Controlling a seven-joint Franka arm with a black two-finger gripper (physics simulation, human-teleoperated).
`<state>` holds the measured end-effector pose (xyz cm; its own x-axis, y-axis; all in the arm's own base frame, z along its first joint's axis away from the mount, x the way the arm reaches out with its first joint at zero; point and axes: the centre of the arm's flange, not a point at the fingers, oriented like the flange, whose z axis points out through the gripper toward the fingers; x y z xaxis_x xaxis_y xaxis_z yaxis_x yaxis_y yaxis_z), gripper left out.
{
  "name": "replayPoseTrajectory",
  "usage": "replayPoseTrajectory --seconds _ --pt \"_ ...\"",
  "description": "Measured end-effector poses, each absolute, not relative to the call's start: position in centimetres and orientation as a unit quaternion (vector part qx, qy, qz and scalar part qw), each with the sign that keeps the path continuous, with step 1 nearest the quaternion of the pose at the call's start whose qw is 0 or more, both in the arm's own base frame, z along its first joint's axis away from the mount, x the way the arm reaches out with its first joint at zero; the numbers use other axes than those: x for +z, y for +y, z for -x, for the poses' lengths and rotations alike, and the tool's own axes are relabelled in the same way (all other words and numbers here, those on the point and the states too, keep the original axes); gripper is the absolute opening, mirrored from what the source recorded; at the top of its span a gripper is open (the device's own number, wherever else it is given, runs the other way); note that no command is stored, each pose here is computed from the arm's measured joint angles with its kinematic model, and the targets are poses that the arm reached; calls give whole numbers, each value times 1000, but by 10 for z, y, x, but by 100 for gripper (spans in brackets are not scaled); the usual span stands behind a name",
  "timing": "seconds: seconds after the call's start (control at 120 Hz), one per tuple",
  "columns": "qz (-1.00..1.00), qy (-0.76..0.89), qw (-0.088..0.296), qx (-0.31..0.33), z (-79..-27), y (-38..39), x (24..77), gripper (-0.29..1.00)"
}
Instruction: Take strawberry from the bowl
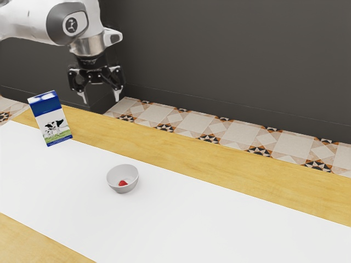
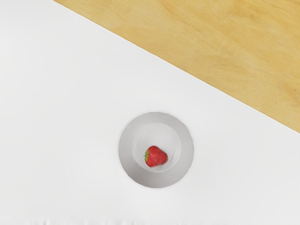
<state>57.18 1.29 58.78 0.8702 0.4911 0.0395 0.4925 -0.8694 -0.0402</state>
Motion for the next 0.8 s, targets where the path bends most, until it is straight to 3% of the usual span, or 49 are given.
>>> replayPoseTrajectory --seconds 0.15,0.275,0.633,0.8 --pt "945 -324 38 33 -557 -2 485 68" --pt "927 -373 37 28 -552 -10 429 68" --pt "858 -513 19 -10 -573 27 365 67" --pt "839 -544 19 -12 -575 26 351 58"
